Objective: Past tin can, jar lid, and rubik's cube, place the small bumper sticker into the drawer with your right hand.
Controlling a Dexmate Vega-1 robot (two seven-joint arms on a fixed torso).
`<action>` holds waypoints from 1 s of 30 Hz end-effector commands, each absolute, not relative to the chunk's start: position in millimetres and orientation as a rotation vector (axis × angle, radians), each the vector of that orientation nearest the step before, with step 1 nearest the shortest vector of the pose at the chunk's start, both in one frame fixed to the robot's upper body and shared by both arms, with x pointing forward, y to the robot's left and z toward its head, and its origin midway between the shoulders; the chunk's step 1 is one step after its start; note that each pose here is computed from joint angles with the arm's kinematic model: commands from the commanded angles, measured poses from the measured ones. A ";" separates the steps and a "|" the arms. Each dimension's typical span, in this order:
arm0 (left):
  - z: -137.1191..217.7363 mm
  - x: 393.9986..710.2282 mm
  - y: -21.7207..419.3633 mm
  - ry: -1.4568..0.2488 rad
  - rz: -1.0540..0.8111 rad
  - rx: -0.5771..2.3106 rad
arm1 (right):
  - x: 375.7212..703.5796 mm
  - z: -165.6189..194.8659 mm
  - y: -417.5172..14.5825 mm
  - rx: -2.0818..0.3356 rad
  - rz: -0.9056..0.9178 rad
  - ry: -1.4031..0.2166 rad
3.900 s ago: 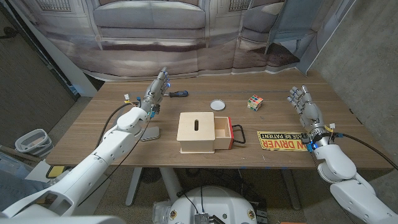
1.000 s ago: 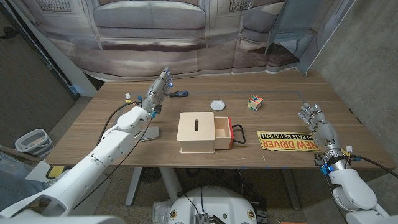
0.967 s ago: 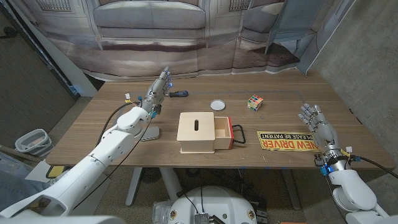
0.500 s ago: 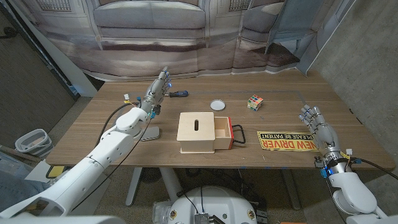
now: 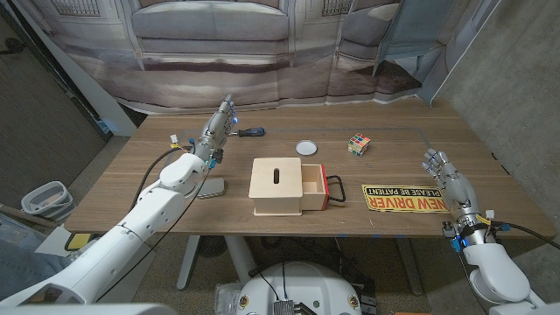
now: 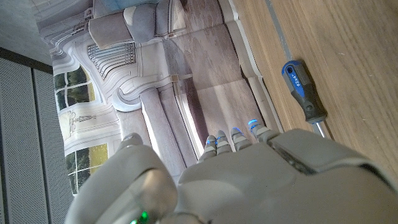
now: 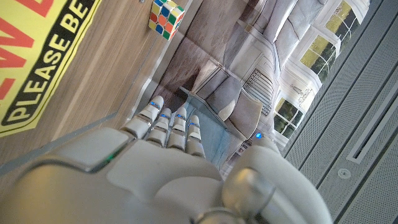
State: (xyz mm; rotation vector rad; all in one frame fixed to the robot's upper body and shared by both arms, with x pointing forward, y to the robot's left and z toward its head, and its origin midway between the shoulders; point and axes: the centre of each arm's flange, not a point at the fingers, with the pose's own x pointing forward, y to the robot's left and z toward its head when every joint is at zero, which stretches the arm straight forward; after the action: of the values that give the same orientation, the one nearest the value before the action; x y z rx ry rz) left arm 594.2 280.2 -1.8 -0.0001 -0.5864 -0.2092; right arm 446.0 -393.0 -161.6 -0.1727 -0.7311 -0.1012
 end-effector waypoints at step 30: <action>-4.8 606.4 282.1 -0.571 -0.220 -0.006 | 431.5 -153.9 -371.8 -0.422 -0.209 -0.729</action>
State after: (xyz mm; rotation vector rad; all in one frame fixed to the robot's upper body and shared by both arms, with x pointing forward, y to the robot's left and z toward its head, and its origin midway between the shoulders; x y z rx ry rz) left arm 603.0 283.7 -5.4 -0.0065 -0.5715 -0.2142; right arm 437.2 -373.1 -156.0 -0.3595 -0.7356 -0.1773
